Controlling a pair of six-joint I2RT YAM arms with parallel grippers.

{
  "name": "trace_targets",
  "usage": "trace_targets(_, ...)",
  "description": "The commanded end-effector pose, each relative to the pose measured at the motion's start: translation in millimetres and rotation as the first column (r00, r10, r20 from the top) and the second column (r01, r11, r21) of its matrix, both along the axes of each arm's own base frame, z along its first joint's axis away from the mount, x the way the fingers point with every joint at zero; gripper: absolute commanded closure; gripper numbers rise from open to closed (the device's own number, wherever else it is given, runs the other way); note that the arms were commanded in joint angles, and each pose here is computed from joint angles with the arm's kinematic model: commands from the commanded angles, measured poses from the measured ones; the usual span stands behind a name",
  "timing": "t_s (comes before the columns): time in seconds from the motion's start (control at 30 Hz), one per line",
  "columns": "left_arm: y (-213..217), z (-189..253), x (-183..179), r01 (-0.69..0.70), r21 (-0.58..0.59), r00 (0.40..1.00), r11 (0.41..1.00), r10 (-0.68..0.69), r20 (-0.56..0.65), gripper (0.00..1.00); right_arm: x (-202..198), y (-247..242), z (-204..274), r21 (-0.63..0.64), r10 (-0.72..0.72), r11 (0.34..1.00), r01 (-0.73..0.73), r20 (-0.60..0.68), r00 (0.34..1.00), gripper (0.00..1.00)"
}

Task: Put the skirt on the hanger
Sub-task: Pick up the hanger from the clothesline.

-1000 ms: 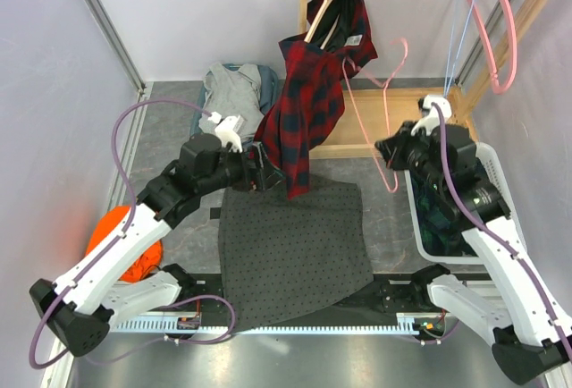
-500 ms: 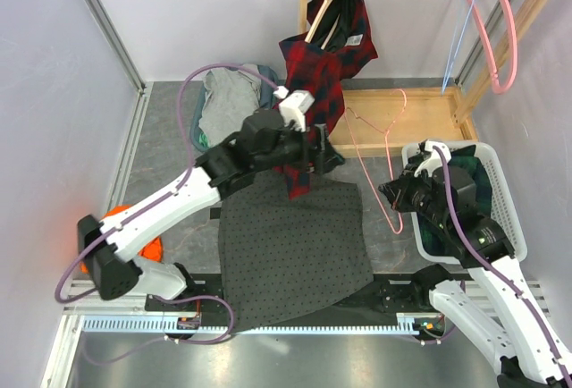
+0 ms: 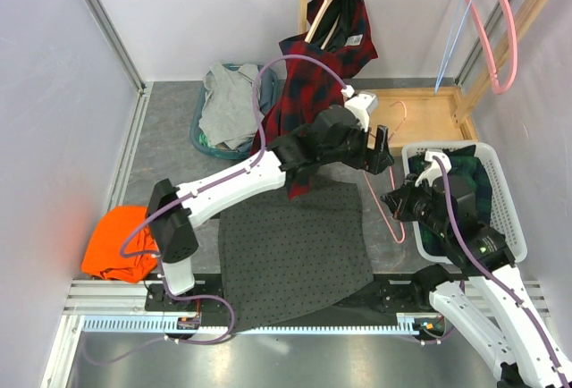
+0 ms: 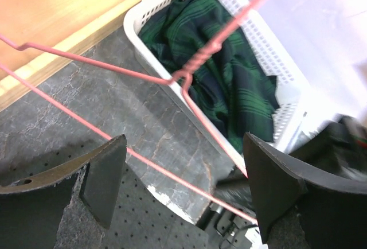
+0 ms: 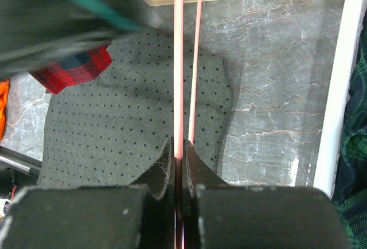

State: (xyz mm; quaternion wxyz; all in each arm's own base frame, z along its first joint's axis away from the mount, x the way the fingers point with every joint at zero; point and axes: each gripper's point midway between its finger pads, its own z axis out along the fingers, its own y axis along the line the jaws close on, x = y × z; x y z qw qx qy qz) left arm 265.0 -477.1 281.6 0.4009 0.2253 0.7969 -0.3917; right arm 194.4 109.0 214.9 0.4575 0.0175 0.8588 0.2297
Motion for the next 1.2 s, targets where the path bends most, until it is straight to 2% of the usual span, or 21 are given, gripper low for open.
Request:
trace_targets(0.0, -15.0, 5.6, 15.5, -0.029, -0.002, 0.998, 1.000, 0.029, 0.063, 0.13, -1.0, 3.1, 7.5, 0.019, 0.015, 1.000, -0.016, 0.030, 0.999, 1.00)
trace_targets(0.4, -30.9, -0.1, 34.0, -0.103, -0.035, 0.993, 0.994, 0.105, 0.050, 0.14, -9.3, 10.1, 10.9, 0.034, 0.076, 0.996, -0.077, 0.037, 0.996, 1.00)
trace_targets(0.47, -32.2, -5.2, 37.7, -0.123, -0.023, 0.991, 0.992, 0.124, 0.038, 0.15, -10.2, 11.9, 12.6, 0.037, 0.088, 0.995, -0.090, 0.043, 0.995, 1.00)
trace_targets(0.57, -33.3, -11.1, 40.7, -0.141, 0.003, 0.989, 0.990, 0.141, 0.034, 0.23, -10.9, 14.1, 12.5, 0.030, 0.110, 0.993, -0.112, 0.041, 0.993, 1.00)
trace_targets(0.6, -33.2, -12.8, 41.7, -0.142, 0.011, 0.989, 0.990, 0.142, 0.032, 0.36, -10.5, 15.3, 14.1, 0.033, 0.116, 0.992, -0.118, 0.047, 0.992, 1.00)
trace_targets(0.67, -34.6, -16.1, 41.3, -0.138, 0.026, 0.990, 0.990, 0.137, 0.028, 0.48, -10.1, 16.2, 16.2, 0.037, 0.118, 0.992, -0.120, 0.052, 0.992, 1.00)
trace_targets(0.7, -34.0, -16.5, 41.4, -0.136, 0.029, 0.990, 0.990, 0.135, 0.027, 0.66, -9.5, 17.0, 17.2, 0.039, 0.121, 0.992, -0.123, 0.055, 0.991, 1.00)
trace_targets(0.77, -32.0, -17.2, 40.6, -0.137, 0.037, 0.990, 0.990, 0.136, 0.025, 0.80, -7.5, 16.8, 19.4, 0.039, 0.115, 0.992, -0.117, 0.059, 0.992, 1.00)
trace_targets(0.8, -30.7, -20.5, 39.5, -0.137, 0.048, 0.990, 0.989, 0.136, 0.024, 0.92, -6.9, 17.4, 20.2, 0.043, 0.115, 0.992, -0.117, 0.059, 0.992, 1.00)
trace_targets(0.83, -29.8, -19.0, 39.0, -0.137, 0.048, 0.990, 0.989, 0.136, 0.026, 0.98, -6.6, 17.9, 20.0, 0.045, 0.115, 0.992, -0.117, 0.056, 0.992, 1.00)
trace_targets(0.87, -27.8, -18.5, 39.6, -0.140, 0.050, 0.990, 0.989, 0.139, 0.028, 0.98, -5.4, 18.1, 21.6, 0.049, 0.110, 0.992, -0.113, 0.061, 0.992, 1.00)
trace_targets(0.97, -22.1, -18.5, 37.4, -0.148, 0.063, 0.989, 0.987, 0.146, 0.029, 0.98, -2.9, 14.5, 26.3, 0.047, 0.084, 0.995, -0.087, 0.070, 0.994, 0.73)
trace_targets(1.0, -18.4, -21.1, 37.7, -0.159, 0.072, 0.987, 0.985, 0.157, 0.031, 0.98, -1.7, 11.3, 27.1, 0.044, 0.062, 0.997, -0.065, 0.069, 0.996, 0.60)
trace_targets(1.07, -10.4, -19.2, 37.5, -0.176, 0.077, 0.984, 0.981, 0.173, 0.036, 0.98, -0.5, 3.4, 32.2, 0.032, 0.019, 0.999, -0.021, 0.075, 0.997, 0.49)
trace_targets(1.1, -4.5, -26.4, 38.0, -0.193, 0.097, 0.981, 0.976, 0.190, 0.038, 0.98, 2.6, -4.2, 34.4, 0.016, -0.024, 1.000, 0.023, 0.083, 0.996, 0.40)
trace_targets(1.17, 3.3, -27.6, 36.4, -0.211, 0.106, 0.977, 0.972, 0.207, 0.041, 0.98, 2.4, -12.0, 41.8, 0.001, -0.058, 0.998, 0.058, 0.096, 0.994, 0.33)
